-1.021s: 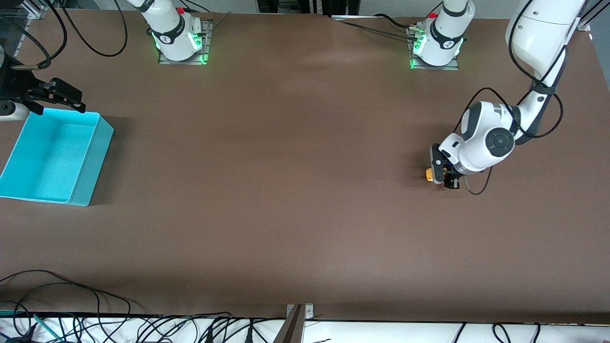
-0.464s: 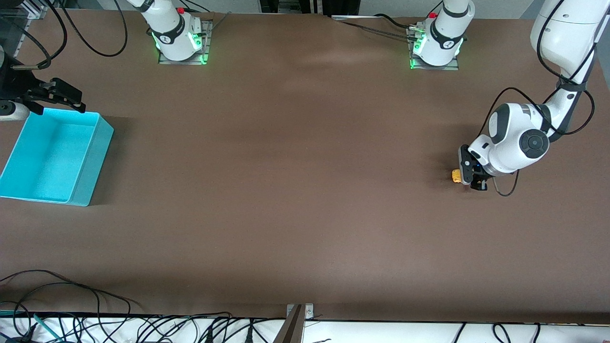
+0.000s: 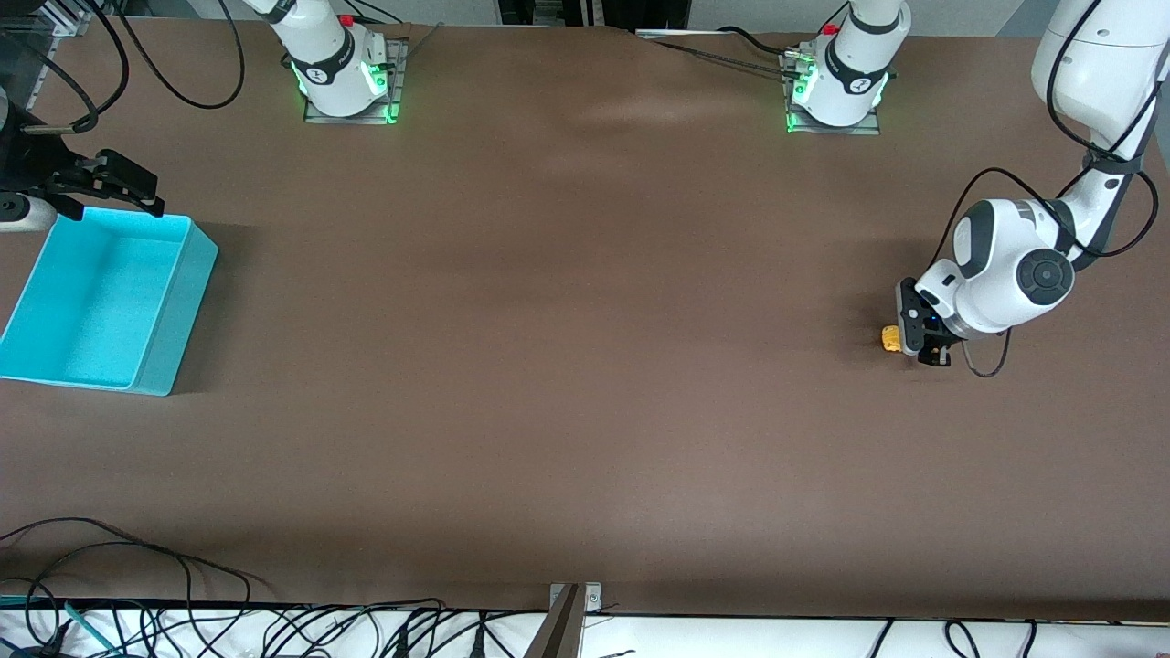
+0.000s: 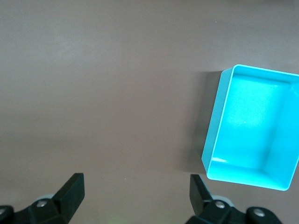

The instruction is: Wind up and store yellow beetle car

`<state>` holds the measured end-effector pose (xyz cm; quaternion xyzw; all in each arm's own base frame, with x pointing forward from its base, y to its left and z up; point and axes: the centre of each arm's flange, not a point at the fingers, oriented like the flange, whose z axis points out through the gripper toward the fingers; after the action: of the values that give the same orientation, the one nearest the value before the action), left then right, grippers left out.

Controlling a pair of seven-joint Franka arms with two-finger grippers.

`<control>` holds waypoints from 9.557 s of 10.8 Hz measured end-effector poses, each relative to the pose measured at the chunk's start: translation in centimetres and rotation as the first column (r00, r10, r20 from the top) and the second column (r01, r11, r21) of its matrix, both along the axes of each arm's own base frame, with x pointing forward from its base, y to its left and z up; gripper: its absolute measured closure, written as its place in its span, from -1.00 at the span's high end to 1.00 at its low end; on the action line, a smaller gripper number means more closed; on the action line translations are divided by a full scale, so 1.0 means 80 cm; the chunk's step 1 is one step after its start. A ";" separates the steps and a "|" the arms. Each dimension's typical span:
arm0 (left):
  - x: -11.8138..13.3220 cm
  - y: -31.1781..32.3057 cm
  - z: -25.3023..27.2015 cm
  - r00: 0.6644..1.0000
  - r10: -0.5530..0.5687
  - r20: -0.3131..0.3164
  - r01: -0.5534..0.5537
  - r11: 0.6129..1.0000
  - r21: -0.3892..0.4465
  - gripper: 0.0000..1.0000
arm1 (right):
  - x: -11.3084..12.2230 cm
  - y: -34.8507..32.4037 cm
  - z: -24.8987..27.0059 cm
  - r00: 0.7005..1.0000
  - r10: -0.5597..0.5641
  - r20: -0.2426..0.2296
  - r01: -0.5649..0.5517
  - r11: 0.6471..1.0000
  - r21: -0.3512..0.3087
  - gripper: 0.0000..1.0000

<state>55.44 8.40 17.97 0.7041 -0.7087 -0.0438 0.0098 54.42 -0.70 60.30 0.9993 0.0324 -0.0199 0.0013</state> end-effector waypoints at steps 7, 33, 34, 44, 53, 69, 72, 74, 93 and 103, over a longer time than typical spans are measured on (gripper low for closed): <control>0.002 0.018 0.000 0.999 -0.037 0.001 0.037 0.999 -0.004 -0.09 | 0.000 0.000 0.000 1.000 0.000 0.000 0.000 1.000 0.000 1.00; 0.001 0.098 0.001 0.999 -0.029 0.020 0.029 1.000 -0.008 -0.09 | 0.000 0.000 0.000 1.000 0.000 0.000 0.000 1.000 0.000 1.00; 0.001 0.098 0.001 0.999 -0.033 0.020 0.033 0.999 -0.008 -0.09 | 0.000 0.000 0.000 1.000 0.000 0.000 0.000 1.000 0.000 1.00; 0.001 0.099 0.001 0.998 -0.053 0.019 0.053 0.999 -0.009 -0.09 | 0.000 0.000 0.000 1.000 0.000 0.000 0.000 1.000 0.000 1.00; 0.001 0.102 0.002 0.999 -0.043 0.020 0.043 0.999 -0.009 -0.09 | 0.000 0.000 0.000 1.000 0.000 0.000 0.000 1.000 0.000 1.00; 0.012 0.123 0.021 1.000 -0.008 0.027 0.008 1.000 0.002 0.74 | 0.000 0.000 0.000 1.000 -0.001 0.000 0.001 1.000 0.000 1.00; 0.033 0.125 0.120 0.998 0.004 -0.063 -0.002 1.000 0.026 1.00 | 0.000 -0.001 0.000 1.000 -0.001 0.000 0.001 1.000 0.000 1.00; 0.040 0.128 0.190 0.993 0.059 -0.102 -0.055 0.998 0.043 1.00 | 0.000 -0.001 0.000 1.000 -0.001 0.000 0.001 1.000 0.000 1.00; 0.018 -0.143 0.530 0.673 0.713 -0.199 -0.703 0.700 0.128 1.00 | 0.021 0.030 -0.038 0.999 0.037 -0.038 -0.036 0.999 0.014 1.00; -0.016 -0.164 0.532 0.444 0.896 0.019 -0.896 0.444 0.021 1.00 | 0.044 0.019 -0.255 0.887 0.458 -0.064 -0.456 0.889 0.045 1.00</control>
<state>54.12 -4.70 60.52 0.9721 -0.2304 -0.0401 0.0200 57.93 0.80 39.92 0.9621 0.2668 -0.0551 -0.0096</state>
